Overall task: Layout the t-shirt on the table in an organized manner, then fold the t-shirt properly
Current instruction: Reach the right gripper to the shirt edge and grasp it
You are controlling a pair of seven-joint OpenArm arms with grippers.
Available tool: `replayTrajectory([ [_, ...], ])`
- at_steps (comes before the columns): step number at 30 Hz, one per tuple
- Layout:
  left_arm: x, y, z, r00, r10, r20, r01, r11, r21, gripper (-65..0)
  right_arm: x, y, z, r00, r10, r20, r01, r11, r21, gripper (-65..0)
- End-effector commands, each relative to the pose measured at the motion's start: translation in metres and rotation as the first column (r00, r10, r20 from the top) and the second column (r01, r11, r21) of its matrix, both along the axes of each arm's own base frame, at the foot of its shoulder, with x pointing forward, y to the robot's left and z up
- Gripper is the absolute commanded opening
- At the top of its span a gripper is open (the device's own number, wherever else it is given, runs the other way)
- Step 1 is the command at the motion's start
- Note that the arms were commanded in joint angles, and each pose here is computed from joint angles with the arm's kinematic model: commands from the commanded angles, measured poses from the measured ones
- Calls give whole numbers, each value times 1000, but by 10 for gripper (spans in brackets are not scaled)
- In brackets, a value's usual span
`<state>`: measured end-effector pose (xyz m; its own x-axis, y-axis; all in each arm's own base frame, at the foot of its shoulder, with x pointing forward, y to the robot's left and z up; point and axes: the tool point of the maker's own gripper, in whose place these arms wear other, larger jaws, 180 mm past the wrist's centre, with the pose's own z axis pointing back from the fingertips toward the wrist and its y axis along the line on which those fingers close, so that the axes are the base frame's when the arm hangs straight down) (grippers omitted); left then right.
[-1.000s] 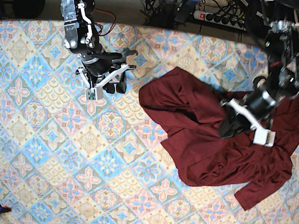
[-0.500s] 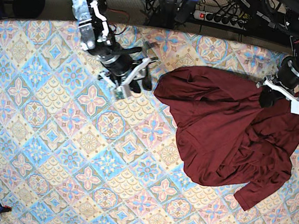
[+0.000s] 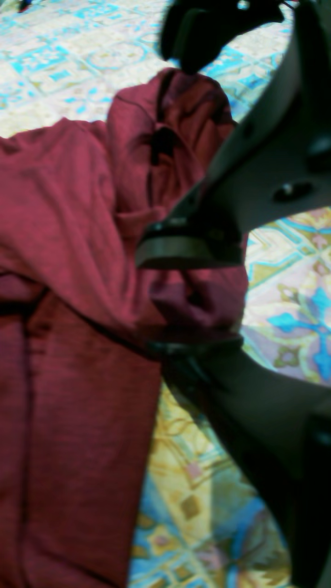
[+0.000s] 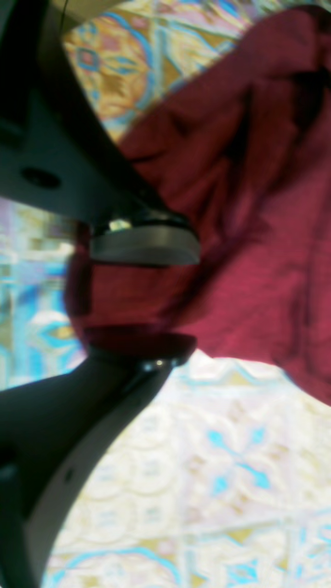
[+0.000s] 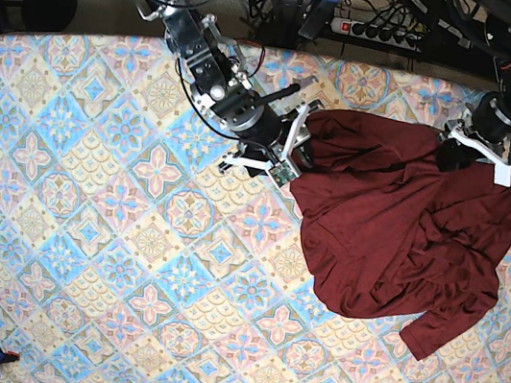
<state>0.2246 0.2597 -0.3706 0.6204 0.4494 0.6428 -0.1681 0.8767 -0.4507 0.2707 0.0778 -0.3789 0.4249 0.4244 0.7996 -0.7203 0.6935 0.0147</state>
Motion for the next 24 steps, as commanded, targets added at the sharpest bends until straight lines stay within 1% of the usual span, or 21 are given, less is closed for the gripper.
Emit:
replayTrajectory([
  [1,5,4,11,999,-1,39,0,1000,12,-445,6,11,12,999,14,35,-15,999,34,-412],
  [5,-2,4,7,1000,-4,21,4,1000,13,-445,18,15,12,999,22,48,-23,999,22,-412],
  [10,-8,5,3,1000,-4,2,4,1000,17,-445,24,33,8,996,72,49,-72,997,-4,-412],
  [15,-8,5,5,1000,-5,5,5,1000,16,-445,33,36,-1,994,96,46,-94,994,-49,-412],
  [20,-11,5,3,1000,-4,-1,4,1000,15,-445,32,30,-21,995,99,5,-98,991,-92,-415],
  [22,-11,5,3,1000,-4,-1,4,1000,15,-445,37,30,-20,994,104,14,-102,989,-104,-430],
  [24,-10,5,4,1000,-4,3,4,1000,15,-445,40,27,-23,995,98,9,-96,989,-114,-489],
])
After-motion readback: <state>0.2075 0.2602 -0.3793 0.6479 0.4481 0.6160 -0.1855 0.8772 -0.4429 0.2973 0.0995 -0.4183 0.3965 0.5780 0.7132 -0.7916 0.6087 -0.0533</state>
